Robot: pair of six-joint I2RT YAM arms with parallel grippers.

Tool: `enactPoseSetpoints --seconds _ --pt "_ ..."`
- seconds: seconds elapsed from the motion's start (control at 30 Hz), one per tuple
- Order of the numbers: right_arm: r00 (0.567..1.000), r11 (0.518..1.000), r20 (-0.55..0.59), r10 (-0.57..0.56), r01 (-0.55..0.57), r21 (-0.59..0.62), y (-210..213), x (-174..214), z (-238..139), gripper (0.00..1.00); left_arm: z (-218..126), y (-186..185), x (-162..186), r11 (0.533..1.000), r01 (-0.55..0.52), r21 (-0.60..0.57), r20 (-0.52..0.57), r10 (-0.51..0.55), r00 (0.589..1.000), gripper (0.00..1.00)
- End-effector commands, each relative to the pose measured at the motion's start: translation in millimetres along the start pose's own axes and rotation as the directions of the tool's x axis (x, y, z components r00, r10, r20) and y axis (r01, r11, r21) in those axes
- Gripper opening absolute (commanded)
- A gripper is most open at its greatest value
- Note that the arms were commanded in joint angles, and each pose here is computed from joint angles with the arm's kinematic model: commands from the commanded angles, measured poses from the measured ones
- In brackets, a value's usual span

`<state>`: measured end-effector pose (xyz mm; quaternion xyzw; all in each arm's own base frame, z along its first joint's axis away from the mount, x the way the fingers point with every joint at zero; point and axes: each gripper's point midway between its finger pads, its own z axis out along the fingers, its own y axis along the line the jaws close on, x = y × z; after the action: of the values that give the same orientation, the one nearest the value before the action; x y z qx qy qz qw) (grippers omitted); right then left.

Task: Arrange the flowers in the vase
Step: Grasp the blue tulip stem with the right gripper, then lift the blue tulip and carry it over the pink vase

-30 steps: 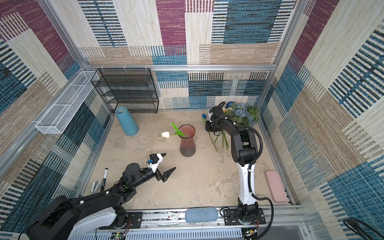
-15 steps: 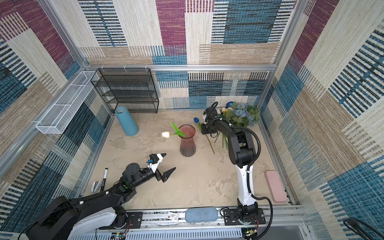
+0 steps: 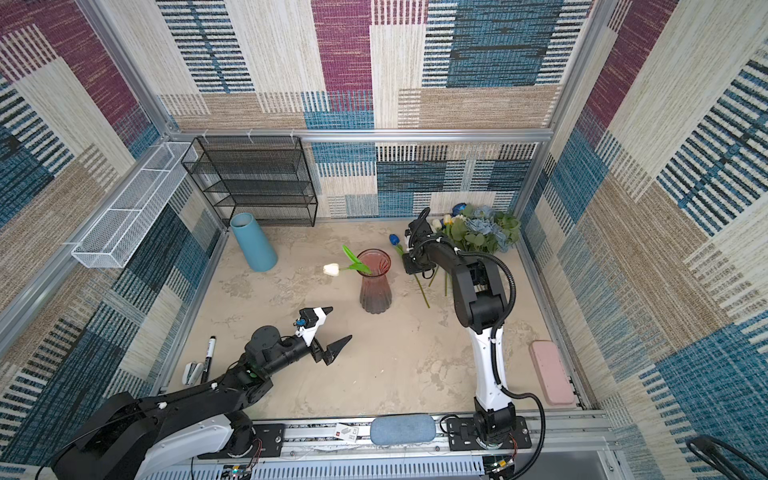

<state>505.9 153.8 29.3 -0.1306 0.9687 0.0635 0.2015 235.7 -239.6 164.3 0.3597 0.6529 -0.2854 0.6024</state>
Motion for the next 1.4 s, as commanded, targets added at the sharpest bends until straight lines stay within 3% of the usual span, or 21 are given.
enactPoseSetpoints --seconds 0.0,0.27,0.6,0.67,0.9,1.0,1.1,1.37 --pt "0.999 1.0 -0.045 -0.006 0.006 -0.009 2 15 8 0.27 0 -2 -6 1.0 -0.007 0.011 0.021 0.006 1.0 0.99" --pt "0.999 0.998 -0.036 -0.01 0.007 -0.06 11 16 9 0.04 0 -2 -6 1.0 -0.008 0.011 0.021 0.007 1.0 0.99" --pt "0.991 0.992 0.128 0.028 -0.012 -0.127 25 -28 -30 0.0 -2 -2 -8 1.0 -0.012 0.009 0.028 0.012 1.0 0.99" --pt "0.979 0.992 0.198 0.054 -0.03 -0.122 24 -41 -47 0.0 -1 -1 -7 1.0 -0.017 0.007 0.025 0.017 1.0 0.99" --pt "0.912 0.96 0.405 0.074 0.044 -0.276 56 -83 -118 0.0 0 -5 -8 1.0 -0.011 0.028 0.035 0.011 0.999 0.99" --pt "0.858 0.948 0.506 0.088 0.084 -0.307 65 -97 -160 0.0 -1 -5 -9 0.999 -0.014 0.028 0.036 0.013 0.999 0.99" --pt "0.771 0.922 0.629 0.101 0.166 -0.351 80 -112 -215 0.0 -1 -4 -8 1.0 -0.018 0.023 0.035 0.017 0.999 0.99" --pt "0.46 0.83 0.879 0.129 0.435 -0.349 137 -116 -357 0.0 -2 -4 -8 1.0 -0.022 0.022 0.035 0.021 0.999 0.99"
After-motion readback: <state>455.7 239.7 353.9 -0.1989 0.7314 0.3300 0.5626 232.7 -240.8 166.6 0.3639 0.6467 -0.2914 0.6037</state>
